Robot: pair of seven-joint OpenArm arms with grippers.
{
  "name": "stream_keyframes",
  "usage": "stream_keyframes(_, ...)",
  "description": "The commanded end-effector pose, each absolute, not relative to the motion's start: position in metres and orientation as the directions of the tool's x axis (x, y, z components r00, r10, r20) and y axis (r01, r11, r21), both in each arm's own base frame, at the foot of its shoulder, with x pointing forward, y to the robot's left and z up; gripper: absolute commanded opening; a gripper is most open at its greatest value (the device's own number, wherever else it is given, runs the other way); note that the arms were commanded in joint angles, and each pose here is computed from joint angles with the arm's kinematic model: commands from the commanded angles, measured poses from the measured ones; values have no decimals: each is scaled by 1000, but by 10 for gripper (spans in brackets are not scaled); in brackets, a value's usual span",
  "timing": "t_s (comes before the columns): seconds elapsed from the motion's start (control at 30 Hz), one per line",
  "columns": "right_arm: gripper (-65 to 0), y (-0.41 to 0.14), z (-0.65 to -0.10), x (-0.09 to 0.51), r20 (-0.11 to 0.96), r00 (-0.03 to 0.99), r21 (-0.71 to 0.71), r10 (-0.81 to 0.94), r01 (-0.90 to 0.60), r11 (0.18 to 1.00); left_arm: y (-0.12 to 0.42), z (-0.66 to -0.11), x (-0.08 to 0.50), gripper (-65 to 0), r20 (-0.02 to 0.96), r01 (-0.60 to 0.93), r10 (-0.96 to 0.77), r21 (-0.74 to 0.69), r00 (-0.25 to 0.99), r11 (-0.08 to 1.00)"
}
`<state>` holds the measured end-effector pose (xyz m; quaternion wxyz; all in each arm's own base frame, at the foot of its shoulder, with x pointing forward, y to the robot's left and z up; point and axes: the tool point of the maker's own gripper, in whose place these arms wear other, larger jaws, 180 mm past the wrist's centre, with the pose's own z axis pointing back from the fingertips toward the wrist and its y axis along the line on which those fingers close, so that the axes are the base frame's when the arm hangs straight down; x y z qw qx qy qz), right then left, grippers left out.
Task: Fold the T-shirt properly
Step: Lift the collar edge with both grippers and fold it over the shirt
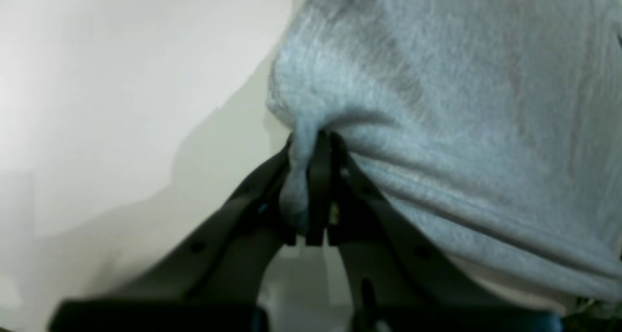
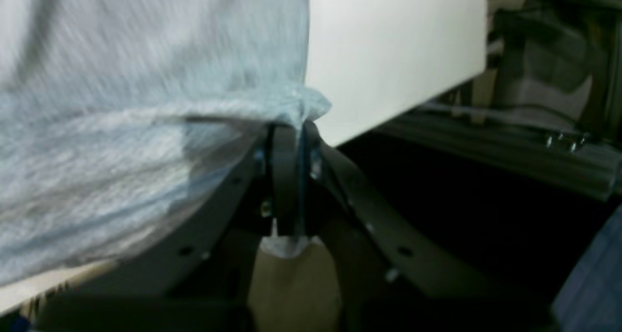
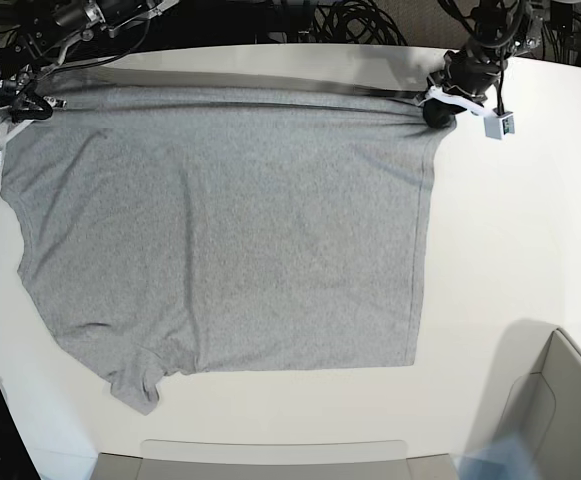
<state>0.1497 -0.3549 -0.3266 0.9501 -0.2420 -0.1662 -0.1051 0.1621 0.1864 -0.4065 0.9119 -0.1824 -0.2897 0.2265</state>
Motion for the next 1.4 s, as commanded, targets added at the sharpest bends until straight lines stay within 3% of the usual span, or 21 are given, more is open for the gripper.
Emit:
stream_keyframes(0.0, -650, -364, -314, 152, 381, 919, -468, -98, 283, 837, 192, -400, 169, -650, 472, -332, 528, -438, 706, 836)
stream_keyframes(0.23, -650, -355, -307, 177, 383, 923, -492, -28, 230, 840, 176, -401, 187, -650, 421, -352, 542, -449, 727, 821)
stream_keyframes(0.43, -650, -360, -292, 193, 416, 909, -511, -29, 260, 819, 182, -393, 209, -650, 434, -385, 573, -448, 696, 807)
stream_keyframes(0.77, -650, -323, -278, 255, 558, 816, -494, 151, 180, 850, 184, -379, 238, -650, 423, -415, 606, -462, 674, 784)
stream_keyframes(0.93, -650, -310, -275, 268, 566, 800, -496, 199, 138, 857, 180, -364, 262, -650, 436, -387, 605, -492, 666, 780)
stream_keyframes(1.17, -650, -291, -278, 289, 562, 783, -493, 266, 60, 868, 180, -371, 284, -650, 381, -426, 638, -507, 670, 749)
stream_keyframes(1.37, -650, -294, -273, 303, 584, 767, -483, 264, 67, 873, 182, -365, 300, -650, 392, -421, 646, -521, 655, 742)
